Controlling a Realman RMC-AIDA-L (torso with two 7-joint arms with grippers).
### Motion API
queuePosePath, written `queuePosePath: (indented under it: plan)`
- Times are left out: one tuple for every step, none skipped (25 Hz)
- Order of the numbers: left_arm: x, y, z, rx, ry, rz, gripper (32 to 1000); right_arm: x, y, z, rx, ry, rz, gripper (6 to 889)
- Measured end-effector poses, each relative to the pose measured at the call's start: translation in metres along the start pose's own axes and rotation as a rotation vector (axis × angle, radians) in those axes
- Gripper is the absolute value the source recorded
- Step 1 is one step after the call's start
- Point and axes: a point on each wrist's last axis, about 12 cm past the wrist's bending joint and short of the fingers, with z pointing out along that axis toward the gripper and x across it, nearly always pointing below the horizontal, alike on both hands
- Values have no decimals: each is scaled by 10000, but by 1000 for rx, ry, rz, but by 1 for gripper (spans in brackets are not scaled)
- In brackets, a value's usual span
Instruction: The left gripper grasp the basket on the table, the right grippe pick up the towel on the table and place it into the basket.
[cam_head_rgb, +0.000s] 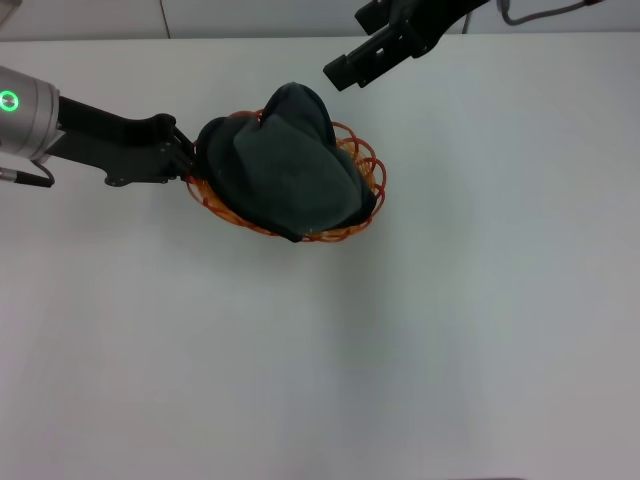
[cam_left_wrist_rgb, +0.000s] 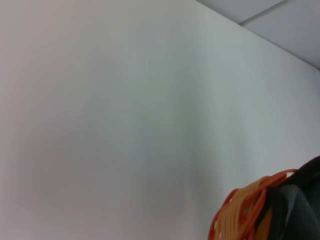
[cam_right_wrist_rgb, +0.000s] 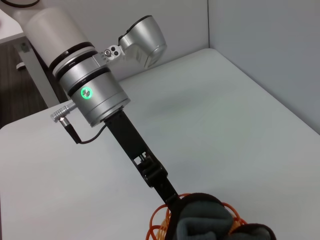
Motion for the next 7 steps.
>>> queuePosePath:
  plan:
    - [1,0,1,-1,0,0,74,2,0,0,0,0,1,868]
    - [1,1,1,-1,1,1,74,3,-1,-1,0,0,1,868]
    - [0,1,2,-2,0,1,74,4,-1,-1,0,0,1,868]
    - [0,1,2,-2,0,2,74,5,-1,-1,0,0,1,868]
    - [-1,2,2,-3,0,2,74,5,-1,-1,0,0,1,868]
    - [-1,2,2,-3,-1,2,74,5,-1,-1,0,0,2,868]
    - [-1,2,2,-3,-1,2,74,5,-1,-2,0,0,2,868]
